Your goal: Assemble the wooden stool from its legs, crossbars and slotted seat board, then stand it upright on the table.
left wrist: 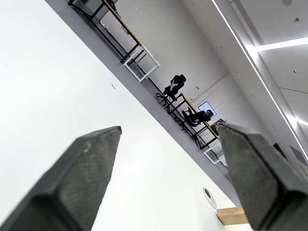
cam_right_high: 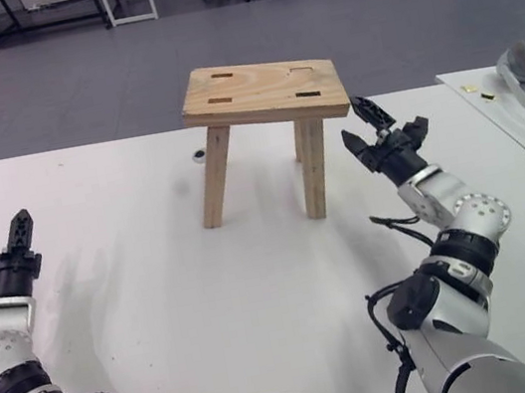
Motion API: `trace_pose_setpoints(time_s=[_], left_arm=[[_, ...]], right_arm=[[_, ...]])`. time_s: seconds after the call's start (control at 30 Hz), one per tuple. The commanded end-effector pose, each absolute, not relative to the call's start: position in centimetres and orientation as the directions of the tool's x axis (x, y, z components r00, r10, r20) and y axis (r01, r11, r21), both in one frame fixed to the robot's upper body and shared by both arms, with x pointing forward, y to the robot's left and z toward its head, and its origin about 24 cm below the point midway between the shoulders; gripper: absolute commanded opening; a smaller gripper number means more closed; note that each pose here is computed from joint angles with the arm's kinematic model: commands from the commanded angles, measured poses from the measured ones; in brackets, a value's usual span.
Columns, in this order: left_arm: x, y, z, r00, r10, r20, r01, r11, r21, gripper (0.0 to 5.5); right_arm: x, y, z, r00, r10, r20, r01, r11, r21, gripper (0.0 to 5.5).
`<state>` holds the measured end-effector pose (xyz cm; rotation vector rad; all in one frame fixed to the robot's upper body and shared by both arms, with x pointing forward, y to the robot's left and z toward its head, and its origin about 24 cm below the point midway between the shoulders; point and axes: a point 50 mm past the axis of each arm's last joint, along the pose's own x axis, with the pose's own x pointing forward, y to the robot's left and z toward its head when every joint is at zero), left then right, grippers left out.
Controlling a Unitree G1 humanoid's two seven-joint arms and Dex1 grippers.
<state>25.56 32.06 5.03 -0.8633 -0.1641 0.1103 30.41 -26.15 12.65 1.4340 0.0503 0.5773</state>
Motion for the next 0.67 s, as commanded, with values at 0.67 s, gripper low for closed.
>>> trace_pose_setpoints(time_s=[0.67], left_arm=[[26.9, 28.4, 3.5, 1.0, -0.008, 0.024, 0.016, 0.932, -0.361, 3.65]], right_arm=[[26.5, -24.0, 2.8, 0.911, 0.394, -0.123, -0.177, 0.643, 0.745, 4.58]])
